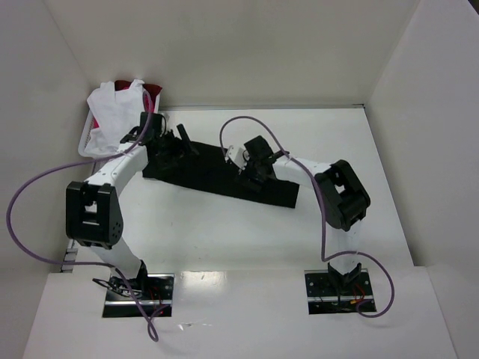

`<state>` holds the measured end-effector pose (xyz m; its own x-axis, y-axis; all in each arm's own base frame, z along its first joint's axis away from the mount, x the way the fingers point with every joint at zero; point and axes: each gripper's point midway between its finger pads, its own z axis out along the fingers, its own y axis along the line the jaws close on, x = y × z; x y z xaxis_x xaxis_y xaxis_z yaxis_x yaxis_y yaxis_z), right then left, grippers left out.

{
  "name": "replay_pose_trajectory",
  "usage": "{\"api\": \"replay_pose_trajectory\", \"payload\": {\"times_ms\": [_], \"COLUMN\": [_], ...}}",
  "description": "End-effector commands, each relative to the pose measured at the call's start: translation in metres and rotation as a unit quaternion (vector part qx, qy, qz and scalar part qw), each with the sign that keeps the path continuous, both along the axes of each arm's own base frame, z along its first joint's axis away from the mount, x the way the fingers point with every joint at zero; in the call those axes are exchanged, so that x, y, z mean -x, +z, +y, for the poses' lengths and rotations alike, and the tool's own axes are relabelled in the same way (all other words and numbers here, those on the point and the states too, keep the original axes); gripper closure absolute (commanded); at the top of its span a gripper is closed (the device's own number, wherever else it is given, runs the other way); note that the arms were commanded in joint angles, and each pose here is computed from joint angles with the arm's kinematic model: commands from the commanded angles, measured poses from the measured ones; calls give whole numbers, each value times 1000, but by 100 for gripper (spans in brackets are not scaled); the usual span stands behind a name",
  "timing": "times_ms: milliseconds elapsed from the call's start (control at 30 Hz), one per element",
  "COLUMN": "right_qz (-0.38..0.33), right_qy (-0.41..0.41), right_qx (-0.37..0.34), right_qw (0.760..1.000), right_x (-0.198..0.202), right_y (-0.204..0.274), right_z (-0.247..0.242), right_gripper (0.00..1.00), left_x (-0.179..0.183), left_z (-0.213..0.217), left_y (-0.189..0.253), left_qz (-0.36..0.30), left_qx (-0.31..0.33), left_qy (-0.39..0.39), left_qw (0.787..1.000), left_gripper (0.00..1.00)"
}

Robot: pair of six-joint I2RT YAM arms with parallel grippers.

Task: Fold and stack the t-shirts
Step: Rotate the tshirt 90 degrees

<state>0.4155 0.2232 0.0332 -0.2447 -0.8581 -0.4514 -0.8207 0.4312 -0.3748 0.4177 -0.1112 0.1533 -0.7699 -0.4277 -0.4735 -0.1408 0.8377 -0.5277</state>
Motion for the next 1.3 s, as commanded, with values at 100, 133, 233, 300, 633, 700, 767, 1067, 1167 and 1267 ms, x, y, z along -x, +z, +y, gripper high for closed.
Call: {"api": "replay_pose_trajectory", "payload": {"times_ms": [100,133,233,300,633,700,767,1067,1167,1267], "right_qz": [61,65,87,84,99,84,66,3,6,12], "right_qy": [21,19,13,27,49,44,34,4,-12,-18], "right_qx": [-21,-32,-74,-96,-97,-89,-71,-85,-77,-63], "right_qw": [998,997,993,991,989,991,995,996,997,998], "right_x": [74,80,99,113,149,143,136,89,77,70], "right_y": [5,13,18,30,21,22,23,55,45,34], "right_z": [21,21,28,39,50,47,40,31,19,15], "right_gripper": [0,0,0,0,0,0,0,0,0,0], "left_x": [-1,-2,0,-3,-9,-16,-17,-43,-53,-58], "left_z": [14,16,26,30,42,38,36,23,18,11], "left_y": [-44,-45,-66,-76,-108,-109,-117,-125,-129,-137], "left_qz": [58,59,85,94,130,128,136,144,143,149], "left_qx": [-13,-14,-36,-47,-70,-71,-83,-111,-116,-118], "left_qy": [78,89,119,125,173,174,173,162,159,147], "left_qw": [995,994,989,987,974,974,972,970,970,971], "left_gripper": [0,0,0,0,0,0,0,0,0,0]}}
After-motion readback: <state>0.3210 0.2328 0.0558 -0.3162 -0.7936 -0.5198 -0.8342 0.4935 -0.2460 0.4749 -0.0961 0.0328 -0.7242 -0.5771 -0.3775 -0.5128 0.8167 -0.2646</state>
